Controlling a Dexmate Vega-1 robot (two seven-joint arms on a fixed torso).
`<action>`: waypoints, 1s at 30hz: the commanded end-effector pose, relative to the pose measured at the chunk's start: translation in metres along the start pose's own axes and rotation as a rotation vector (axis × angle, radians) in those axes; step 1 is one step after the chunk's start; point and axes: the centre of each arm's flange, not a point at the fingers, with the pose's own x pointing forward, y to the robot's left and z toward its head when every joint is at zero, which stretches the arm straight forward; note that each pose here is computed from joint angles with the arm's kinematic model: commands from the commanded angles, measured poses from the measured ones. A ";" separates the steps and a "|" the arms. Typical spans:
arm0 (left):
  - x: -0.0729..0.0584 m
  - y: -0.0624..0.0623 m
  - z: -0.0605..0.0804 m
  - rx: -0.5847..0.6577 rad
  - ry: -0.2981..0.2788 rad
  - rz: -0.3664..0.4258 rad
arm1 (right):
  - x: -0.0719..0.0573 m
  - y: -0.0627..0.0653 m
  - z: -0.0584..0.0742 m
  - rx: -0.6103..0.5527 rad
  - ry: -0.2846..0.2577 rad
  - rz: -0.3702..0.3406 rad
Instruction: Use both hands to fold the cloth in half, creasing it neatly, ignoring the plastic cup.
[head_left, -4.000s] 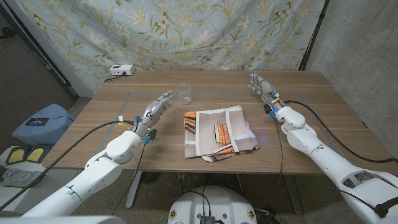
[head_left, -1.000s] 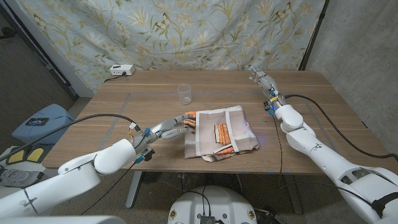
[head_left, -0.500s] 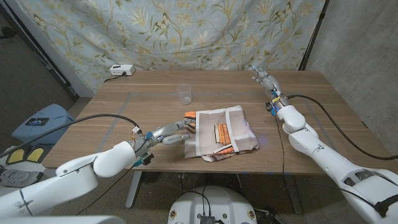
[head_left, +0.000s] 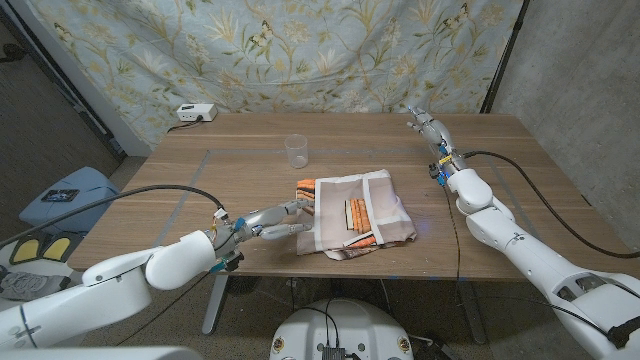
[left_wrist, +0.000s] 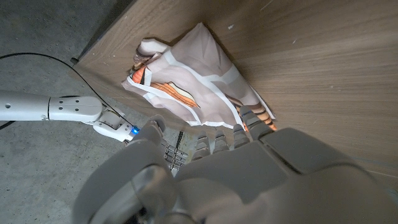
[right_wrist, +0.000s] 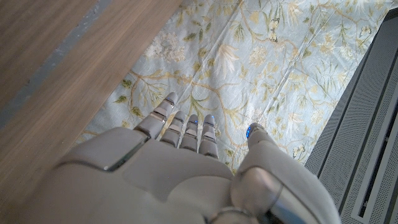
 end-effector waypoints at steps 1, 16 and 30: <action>-0.001 -0.001 -0.003 0.055 0.049 -0.095 | 0.003 0.002 0.003 -0.021 -0.001 0.001; -0.003 0.003 0.001 0.085 0.068 -0.165 | 0.002 -0.003 0.006 -0.035 -0.006 -0.006; -0.002 0.000 0.000 0.081 0.076 -0.252 | 0.002 -0.005 0.006 -0.039 -0.002 -0.003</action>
